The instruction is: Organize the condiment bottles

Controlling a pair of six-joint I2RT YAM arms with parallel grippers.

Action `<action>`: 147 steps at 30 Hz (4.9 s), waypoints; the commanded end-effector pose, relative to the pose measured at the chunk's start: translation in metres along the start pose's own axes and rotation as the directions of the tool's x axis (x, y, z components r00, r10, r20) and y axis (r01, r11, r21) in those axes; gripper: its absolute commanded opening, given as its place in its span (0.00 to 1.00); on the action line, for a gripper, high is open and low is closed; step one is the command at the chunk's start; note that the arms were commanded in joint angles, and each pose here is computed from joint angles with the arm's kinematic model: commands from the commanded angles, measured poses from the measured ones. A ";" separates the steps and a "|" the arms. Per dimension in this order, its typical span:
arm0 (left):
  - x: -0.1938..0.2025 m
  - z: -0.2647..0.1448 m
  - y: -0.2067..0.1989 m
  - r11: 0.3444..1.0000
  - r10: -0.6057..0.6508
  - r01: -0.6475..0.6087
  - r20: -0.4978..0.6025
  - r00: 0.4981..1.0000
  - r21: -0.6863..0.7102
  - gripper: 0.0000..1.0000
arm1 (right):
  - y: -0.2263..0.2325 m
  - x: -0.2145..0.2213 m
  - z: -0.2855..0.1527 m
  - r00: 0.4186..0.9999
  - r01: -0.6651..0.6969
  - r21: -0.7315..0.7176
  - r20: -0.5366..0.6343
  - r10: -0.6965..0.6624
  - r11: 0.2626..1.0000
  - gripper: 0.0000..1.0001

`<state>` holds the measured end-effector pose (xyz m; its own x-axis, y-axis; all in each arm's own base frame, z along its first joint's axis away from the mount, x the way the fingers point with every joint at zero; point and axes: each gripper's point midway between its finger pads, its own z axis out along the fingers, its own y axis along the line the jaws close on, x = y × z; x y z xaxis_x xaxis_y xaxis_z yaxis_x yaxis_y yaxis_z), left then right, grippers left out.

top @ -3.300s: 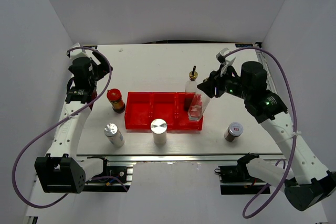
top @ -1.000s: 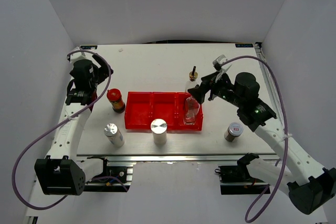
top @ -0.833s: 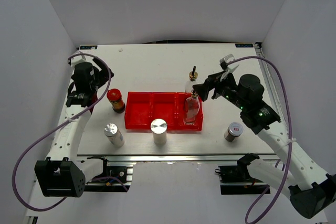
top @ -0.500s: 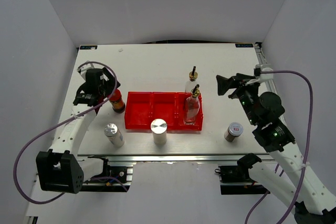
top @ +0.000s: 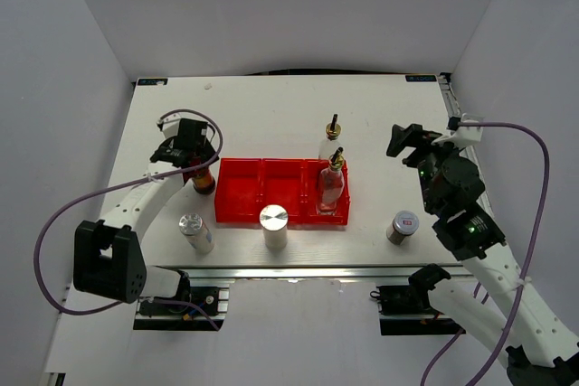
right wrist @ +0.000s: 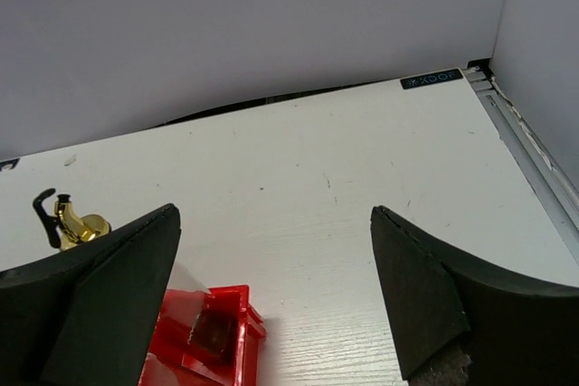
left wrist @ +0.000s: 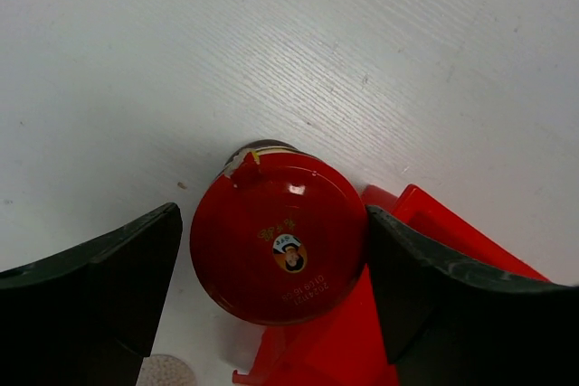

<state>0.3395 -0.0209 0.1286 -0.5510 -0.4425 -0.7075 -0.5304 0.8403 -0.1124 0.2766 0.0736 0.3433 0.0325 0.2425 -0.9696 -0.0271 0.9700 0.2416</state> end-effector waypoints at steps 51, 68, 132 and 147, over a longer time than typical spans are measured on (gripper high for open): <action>0.017 -0.173 -0.232 0.679 0.328 -0.411 0.249 0.911 0.609 0.02 | -0.047 0.021 -0.009 0.999 0.047 0.218 -0.018 -0.044 0.975 0.89; 0.037 -0.150 -0.227 0.716 0.340 -0.405 0.222 0.914 0.568 0.07 | -0.053 0.035 -0.009 0.996 0.068 0.246 -0.064 -0.054 0.967 0.89; 0.002 -0.146 -0.213 0.787 0.305 -0.427 0.322 0.896 0.445 0.98 | -0.085 0.215 -0.088 0.718 0.146 0.338 -0.682 0.135 0.930 0.89; -0.061 -0.129 -0.152 0.905 0.087 -0.229 0.371 0.925 0.359 0.98 | -0.103 0.240 -0.109 0.648 0.193 0.421 -0.733 0.207 0.886 0.89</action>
<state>0.3725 -0.1695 0.2717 -0.3510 -0.1715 -0.9205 -0.1072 0.9840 -0.1425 0.1822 0.0329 0.0872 -0.7146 0.3158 -0.6242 0.3671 0.9289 0.0496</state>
